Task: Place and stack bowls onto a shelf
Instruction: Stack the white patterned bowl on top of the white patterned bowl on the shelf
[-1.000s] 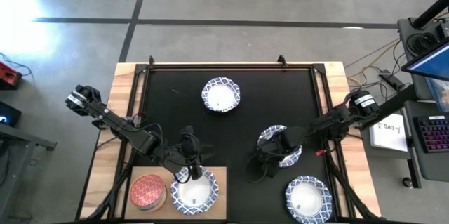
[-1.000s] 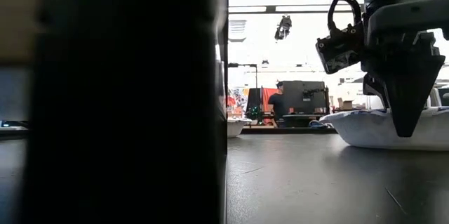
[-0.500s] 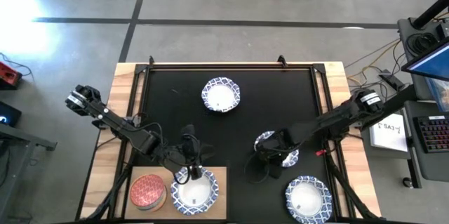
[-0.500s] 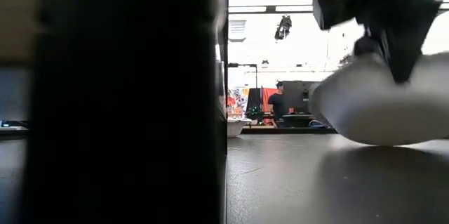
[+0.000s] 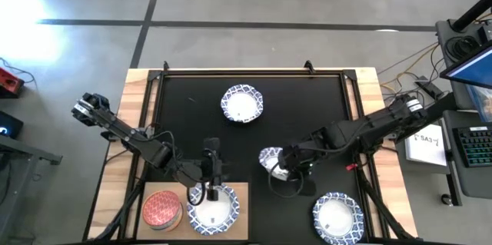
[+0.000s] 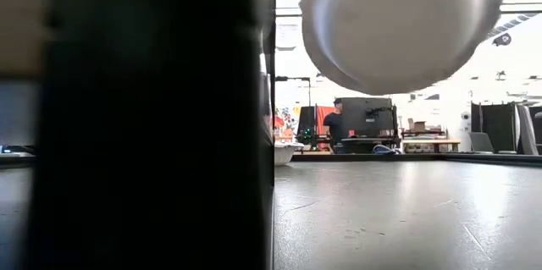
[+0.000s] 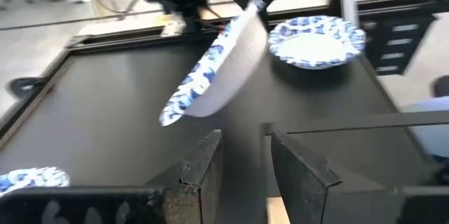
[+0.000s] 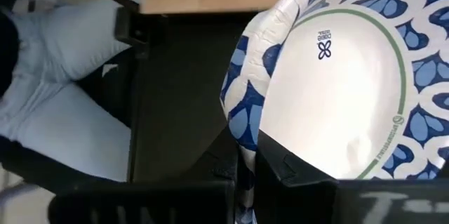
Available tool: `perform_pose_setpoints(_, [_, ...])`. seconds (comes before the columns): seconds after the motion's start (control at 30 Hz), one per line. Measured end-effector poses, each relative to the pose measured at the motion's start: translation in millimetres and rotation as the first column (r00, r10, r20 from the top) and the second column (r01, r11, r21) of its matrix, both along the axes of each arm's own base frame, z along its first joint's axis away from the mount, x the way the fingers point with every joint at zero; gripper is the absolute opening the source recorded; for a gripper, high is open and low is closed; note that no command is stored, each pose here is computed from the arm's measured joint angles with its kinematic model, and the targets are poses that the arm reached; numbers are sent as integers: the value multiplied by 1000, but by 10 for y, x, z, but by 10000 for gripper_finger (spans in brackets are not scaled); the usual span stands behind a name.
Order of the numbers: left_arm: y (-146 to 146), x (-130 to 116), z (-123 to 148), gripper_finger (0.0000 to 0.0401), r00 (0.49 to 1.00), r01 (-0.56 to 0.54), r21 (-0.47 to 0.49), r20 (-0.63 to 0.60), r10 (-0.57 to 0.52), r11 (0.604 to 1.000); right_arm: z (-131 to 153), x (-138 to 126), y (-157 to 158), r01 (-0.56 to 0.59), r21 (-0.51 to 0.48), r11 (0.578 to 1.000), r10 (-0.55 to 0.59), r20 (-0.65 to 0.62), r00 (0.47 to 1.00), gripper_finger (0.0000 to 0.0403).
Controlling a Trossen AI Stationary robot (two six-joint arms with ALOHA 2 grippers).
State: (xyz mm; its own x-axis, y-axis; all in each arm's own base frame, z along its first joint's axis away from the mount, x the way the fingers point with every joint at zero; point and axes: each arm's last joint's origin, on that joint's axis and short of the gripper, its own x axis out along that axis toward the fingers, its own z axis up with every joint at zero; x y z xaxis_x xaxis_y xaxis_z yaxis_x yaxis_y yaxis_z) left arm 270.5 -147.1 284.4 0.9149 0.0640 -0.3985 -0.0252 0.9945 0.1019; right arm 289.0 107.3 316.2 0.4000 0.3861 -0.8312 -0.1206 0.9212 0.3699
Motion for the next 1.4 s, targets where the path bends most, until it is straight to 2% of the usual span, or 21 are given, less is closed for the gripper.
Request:
perform_pose_setpoints(0.27, [58, 38, 10, 115, 1000, 5, 37, 5, -6, 999, 273, 34, 12, -141, -56, 988, 148, 145, 978, 8])
perform_pose_setpoints(0.53, [191, 136, 142, 169, 998, -37, 127, 56, 30, 991, 315, 47, 23, -223, -88, 971, 236, 184, 954, 8])
perform_pose_setpoints(0.7, [162, 171, 254, 194, 996, 31, 144, 76, -42, 989, 340, 49, 24, -236, -98, 967, 252, 199, 947, 8])
perform_pose_setpoints(0.87, [119, 217, 292, 196, 990, 94, 159, 86, -108, 983, 354, 61, 28, -251, -110, 962, 270, 222, 937, 8])
perform_pose_setpoints(1.03, [56, 347, 347, 192, 983, 132, 216, 95, -155, 967, 350, 79, 34, -270, -126, 954, 294, 238, 926, 8])
perform_pose_setpoints(1.2, [-40, 580, 329, 192, 979, 169, 250, 64, -191, 953, 356, 88, 37, -283, -138, 949, 310, 254, 916, 8])
perform_pose_setpoints(1.4, [-176, 831, 330, 185, 974, 225, 326, -65, -215, 918, 361, 71, 38, -314, -147, 938, 342, 257, 904, 8])
